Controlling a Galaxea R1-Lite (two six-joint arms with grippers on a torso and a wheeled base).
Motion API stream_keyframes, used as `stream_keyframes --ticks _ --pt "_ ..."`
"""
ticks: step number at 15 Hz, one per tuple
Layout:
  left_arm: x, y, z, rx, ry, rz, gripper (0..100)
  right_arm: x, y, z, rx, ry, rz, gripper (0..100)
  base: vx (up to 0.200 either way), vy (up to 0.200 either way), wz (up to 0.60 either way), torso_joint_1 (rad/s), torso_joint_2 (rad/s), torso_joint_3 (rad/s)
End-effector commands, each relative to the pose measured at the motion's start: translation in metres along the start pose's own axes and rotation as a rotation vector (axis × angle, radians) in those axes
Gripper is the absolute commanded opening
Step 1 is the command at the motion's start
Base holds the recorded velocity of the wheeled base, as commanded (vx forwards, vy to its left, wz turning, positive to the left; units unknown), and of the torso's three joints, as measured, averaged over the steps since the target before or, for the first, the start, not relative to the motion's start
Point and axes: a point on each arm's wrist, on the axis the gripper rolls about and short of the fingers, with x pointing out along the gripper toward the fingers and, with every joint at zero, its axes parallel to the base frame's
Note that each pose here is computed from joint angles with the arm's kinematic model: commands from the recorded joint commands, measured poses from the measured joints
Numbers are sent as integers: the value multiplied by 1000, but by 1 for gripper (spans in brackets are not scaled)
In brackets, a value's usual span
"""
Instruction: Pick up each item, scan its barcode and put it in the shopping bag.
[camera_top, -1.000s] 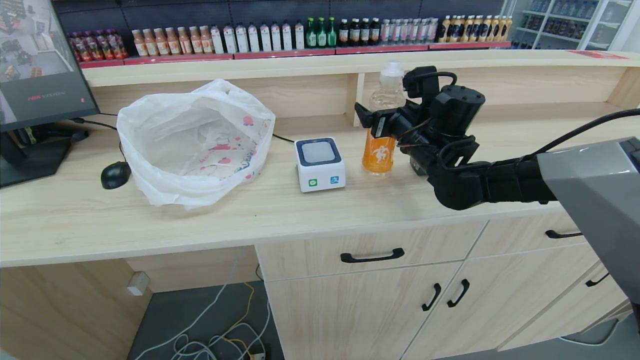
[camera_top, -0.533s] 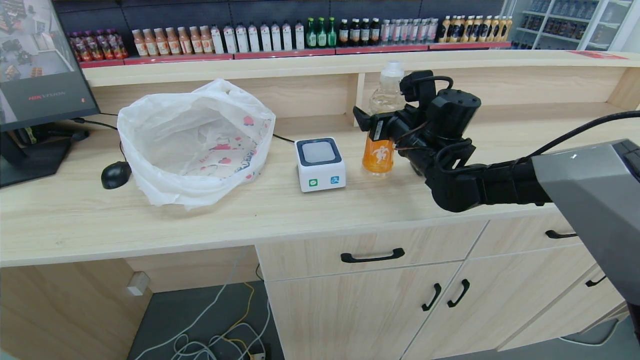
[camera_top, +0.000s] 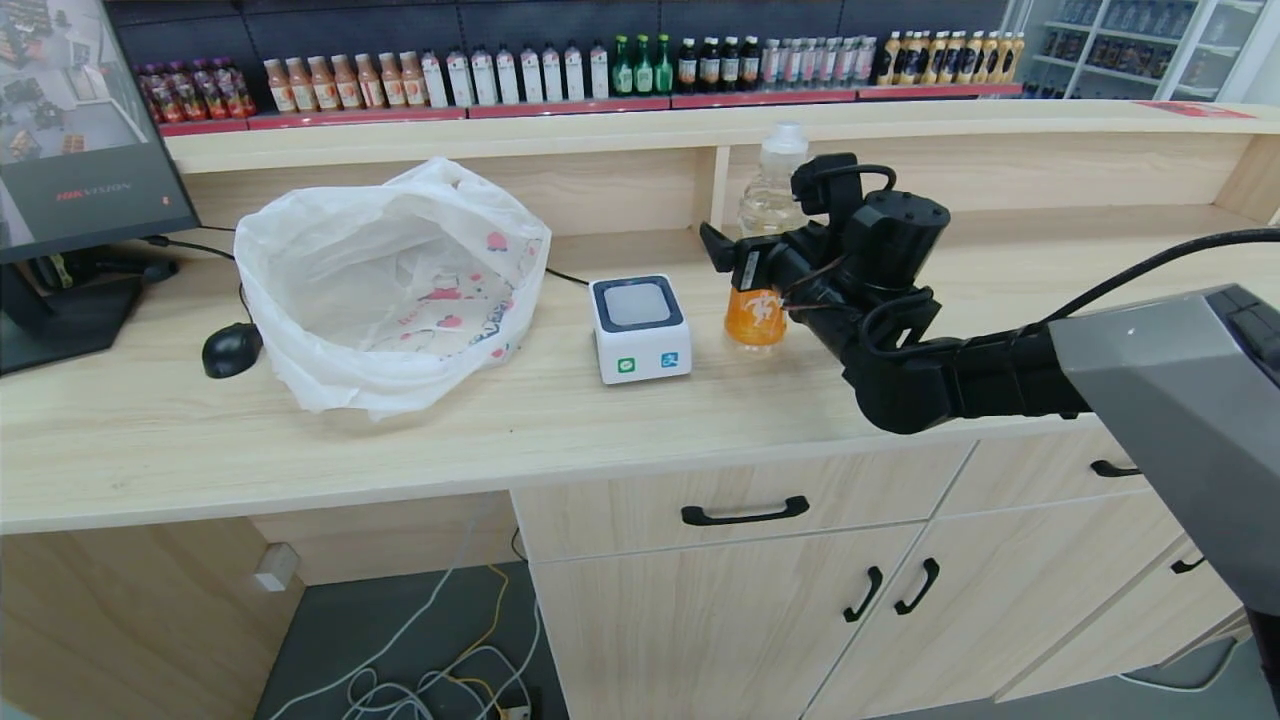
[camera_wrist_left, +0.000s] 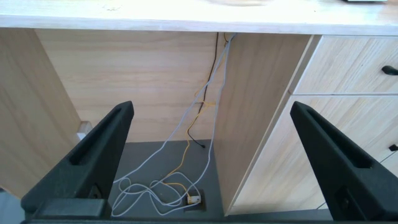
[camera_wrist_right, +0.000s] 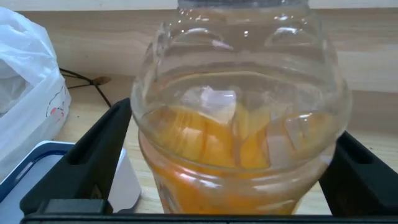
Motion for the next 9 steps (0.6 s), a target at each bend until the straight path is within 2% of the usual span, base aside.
stream_keyframes --ticks 1,7,8,9 --pt "0 0 0 0 0 0 100 -1 4 1 4 -2 8 100 0 0 0 0 0 0" --pt "0 0 0 0 0 0 100 -4 6 -9 27 33 13 100 0 0 0 0 0 0" --pt "0 0 0 0 0 0 100 -4 5 -9 30 33 11 0 0 0 0 0 0 0" --pt "0 0 0 0 0 0 100 -4 4 -8 31 32 10 0 0 0 0 0 0 0"
